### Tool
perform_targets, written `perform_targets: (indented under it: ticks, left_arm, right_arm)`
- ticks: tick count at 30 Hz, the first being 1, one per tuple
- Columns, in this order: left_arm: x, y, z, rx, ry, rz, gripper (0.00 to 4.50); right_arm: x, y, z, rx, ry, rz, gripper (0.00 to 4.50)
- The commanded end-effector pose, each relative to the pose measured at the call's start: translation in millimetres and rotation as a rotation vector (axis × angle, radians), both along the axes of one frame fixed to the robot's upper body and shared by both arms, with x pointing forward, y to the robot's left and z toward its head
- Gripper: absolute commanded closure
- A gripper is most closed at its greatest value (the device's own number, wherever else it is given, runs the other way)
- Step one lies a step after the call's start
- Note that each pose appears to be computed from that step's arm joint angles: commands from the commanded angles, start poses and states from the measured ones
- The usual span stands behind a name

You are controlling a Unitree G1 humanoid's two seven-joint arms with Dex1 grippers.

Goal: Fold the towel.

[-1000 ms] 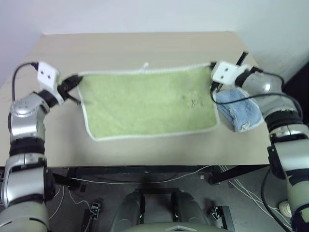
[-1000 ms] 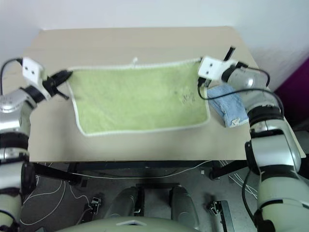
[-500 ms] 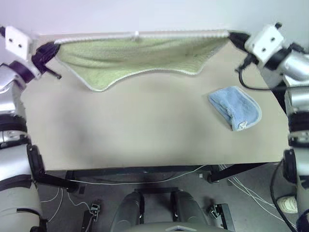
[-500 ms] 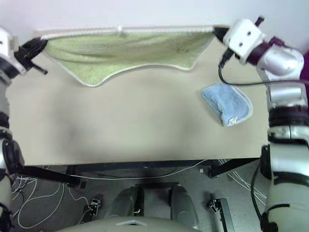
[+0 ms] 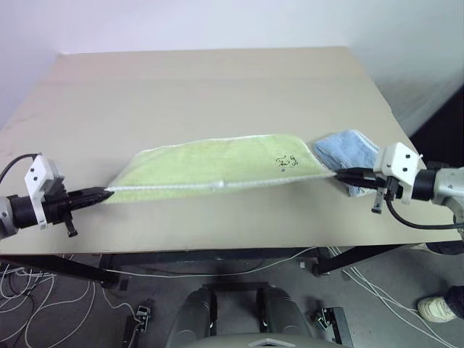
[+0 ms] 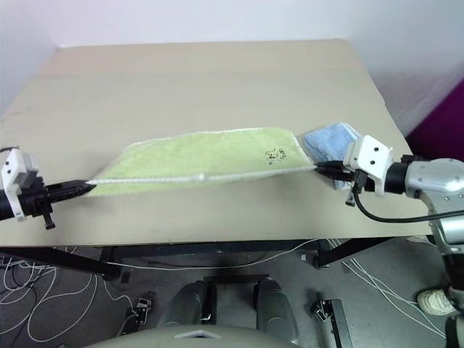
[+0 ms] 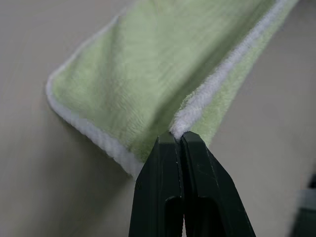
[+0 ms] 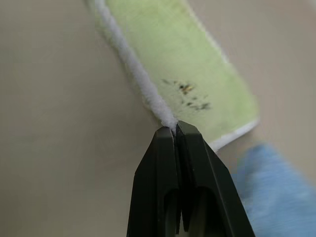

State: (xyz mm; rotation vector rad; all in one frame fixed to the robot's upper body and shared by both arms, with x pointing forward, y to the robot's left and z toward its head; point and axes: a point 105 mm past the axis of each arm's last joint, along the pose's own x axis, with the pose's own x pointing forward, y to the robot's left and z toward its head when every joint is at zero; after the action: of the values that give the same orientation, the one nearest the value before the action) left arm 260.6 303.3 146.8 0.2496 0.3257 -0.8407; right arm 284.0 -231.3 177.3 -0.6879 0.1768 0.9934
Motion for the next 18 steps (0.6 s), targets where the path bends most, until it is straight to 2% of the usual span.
perform_targets:
  ticks: [1, 6, 10, 14, 18]
  left_arm:
    - [-8.3, 0.2, 9.6, 0.024, 0.008, -0.005, 4.5]
    - [-5.4, 1.2, 2.9, 0.078, 0.012, 0.015, 4.5]
    - [25.8, 8.1, 7.7, 0.115, -0.1, 0.112, 4.5]
    - [60.9, 3.2, 19.2, 0.07, -0.221, 0.179, 4.5]
    - [86.7, -0.1, 11.9, 0.11, -0.261, 0.223, 4.5]
  right_arm:
    - [-15.1, 4.6, 8.9, -0.002, 0.026, 0.05, 4.46]
    - [-6.2, 5.9, 6.6, -0.01, 0.01, 0.026, 4.46]
    - [23.3, 7.8, 14.8, -0.02, -0.095, -0.027, 4.46]
    - [58.5, 10.1, 19.8, -0.019, -0.175, -0.077, 4.46]
    - [89.9, 12.1, 18.1, -0.041, -0.232, -0.116, 4.46]
